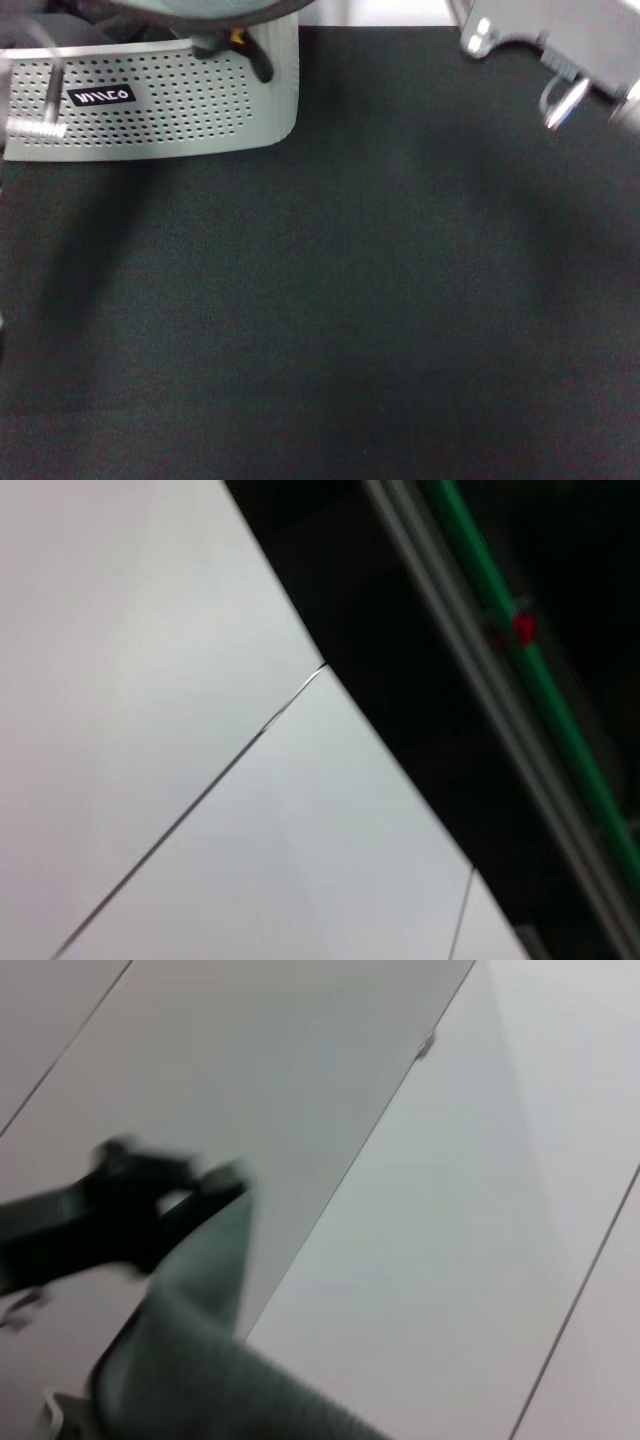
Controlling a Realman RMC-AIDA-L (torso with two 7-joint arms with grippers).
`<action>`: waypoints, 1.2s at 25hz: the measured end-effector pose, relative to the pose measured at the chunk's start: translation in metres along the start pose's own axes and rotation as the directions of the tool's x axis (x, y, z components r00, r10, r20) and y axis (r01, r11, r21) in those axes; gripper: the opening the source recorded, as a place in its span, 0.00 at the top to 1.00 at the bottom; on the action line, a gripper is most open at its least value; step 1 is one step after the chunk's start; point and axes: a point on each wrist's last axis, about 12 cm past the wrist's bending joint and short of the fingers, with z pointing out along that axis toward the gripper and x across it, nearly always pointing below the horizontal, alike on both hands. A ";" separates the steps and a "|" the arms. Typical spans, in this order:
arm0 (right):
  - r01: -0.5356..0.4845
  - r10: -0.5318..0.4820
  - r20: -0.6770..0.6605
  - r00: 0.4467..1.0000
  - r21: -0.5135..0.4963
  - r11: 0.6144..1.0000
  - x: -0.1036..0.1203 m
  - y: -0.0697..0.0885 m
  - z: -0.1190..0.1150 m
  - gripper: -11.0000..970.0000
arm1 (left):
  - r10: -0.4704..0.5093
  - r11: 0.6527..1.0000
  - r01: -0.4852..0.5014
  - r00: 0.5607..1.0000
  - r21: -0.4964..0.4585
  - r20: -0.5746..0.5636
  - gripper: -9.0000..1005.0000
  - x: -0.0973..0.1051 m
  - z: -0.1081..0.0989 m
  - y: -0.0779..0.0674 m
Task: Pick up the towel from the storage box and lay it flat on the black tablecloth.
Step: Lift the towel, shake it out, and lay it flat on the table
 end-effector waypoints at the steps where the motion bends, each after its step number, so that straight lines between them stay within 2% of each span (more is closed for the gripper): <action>1: 0.000 0.000 0.006 1.000 -0.003 1.000 -0.007 -0.007 0.001 0.98 | 0.002 1.000 -0.002 1.000 -0.017 -0.021 0.98 -0.002 -0.011 -0.001; 7: 0.017 -0.017 0.028 0.999 -0.007 1.000 -0.045 -0.045 0.004 0.98 | -0.038 0.992 0.022 0.991 -0.125 -0.128 0.95 -0.015 -0.070 -0.012; 12: 0.034 -0.034 0.029 0.999 -0.014 0.999 -0.075 -0.065 0.011 0.98 | -0.051 0.983 0.004 0.965 -0.182 -0.257 0.89 -0.023 -0.106 -0.019; 14: 0.044 -0.044 0.020 0.999 0.007 0.999 -0.084 -0.071 0.014 0.98 | -0.061 0.982 -0.005 0.937 -0.188 -0.343 0.85 -0.024 -0.115 -0.019; 18: 0.064 -0.064 -0.002 0.998 0.025 0.998 -0.095 -0.077 0.017 0.98 | -0.036 0.987 -0.041 0.883 -0.152 -0.468 0.78 -0.018 -0.119 -0.019; 23: 0.052 -0.052 -0.034 0.998 0.009 0.999 -0.097 -0.075 0.022 0.98 | 0.104 0.993 -0.122 0.799 0.011 -0.592 0.69 0.013 -0.112 -0.023; 26: 0.042 -0.041 -0.049 0.998 0.004 0.999 -0.093 -0.070 0.027 0.98 | 0.224 0.974 -0.188 0.743 0.124 -0.631 0.47 0.037 -0.106 -0.027; 30: 0.068 -0.065 -0.086 0.994 0.034 0.997 -0.087 -0.061 0.038 0.98 | 0.389 0.919 -0.333 0.686 0.210 -0.615 0.46 0.064 -0.102 -0.034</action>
